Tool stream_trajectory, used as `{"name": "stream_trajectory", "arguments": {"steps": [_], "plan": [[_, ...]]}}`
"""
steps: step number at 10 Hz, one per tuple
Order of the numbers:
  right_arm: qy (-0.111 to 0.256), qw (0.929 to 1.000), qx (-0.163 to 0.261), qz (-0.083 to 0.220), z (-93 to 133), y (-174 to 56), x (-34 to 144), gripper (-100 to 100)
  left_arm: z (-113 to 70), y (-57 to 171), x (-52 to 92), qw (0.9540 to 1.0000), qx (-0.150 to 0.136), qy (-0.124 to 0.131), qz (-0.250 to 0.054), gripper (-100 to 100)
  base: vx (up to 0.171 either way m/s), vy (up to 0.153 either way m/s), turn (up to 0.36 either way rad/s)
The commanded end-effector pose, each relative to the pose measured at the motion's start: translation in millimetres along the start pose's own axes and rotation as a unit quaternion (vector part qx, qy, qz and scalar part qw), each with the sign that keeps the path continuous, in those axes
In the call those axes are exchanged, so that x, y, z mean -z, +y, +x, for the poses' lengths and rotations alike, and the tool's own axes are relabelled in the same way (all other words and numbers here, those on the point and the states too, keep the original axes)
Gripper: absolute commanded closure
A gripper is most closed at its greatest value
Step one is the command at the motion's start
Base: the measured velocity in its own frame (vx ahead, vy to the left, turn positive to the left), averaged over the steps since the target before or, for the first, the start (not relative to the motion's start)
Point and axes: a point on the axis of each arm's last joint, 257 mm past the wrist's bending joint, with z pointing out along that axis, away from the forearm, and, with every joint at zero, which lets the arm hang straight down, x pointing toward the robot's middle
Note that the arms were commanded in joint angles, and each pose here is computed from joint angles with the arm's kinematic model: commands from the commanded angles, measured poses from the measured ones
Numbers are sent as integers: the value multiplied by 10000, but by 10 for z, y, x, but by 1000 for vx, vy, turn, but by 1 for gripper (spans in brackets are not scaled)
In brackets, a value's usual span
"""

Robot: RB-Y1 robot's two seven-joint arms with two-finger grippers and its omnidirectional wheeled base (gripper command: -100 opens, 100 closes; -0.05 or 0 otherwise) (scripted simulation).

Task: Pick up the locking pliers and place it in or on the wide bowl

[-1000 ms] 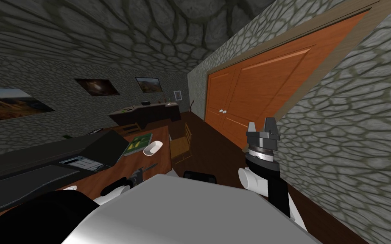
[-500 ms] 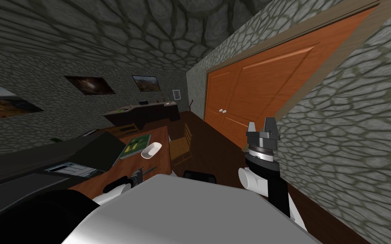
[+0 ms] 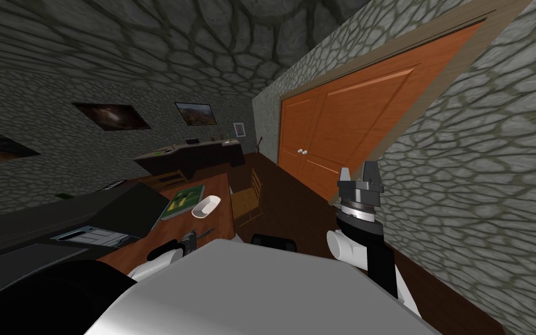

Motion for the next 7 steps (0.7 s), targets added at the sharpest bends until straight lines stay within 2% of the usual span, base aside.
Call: {"name": "stream_trajectory", "arguments": {"steps": [1,2,6,7], "plan": [[0,10000,0,0,0,0,0,0,0,0,0,10000,0,0,0,-100,-19,7,-18],[0,10000,0,0,0,0,0,0,-1,-1,-5,10000,4,-2,3,100,0,0,0],[0,10000,0,0,0,0,0,0,0,-9,-3,10000,2,0,11,100,0,0,0],[0,10000,0,0,0,0,0,0,0,-9,-3,10000,2,0,11,0,0,0,0]]}}
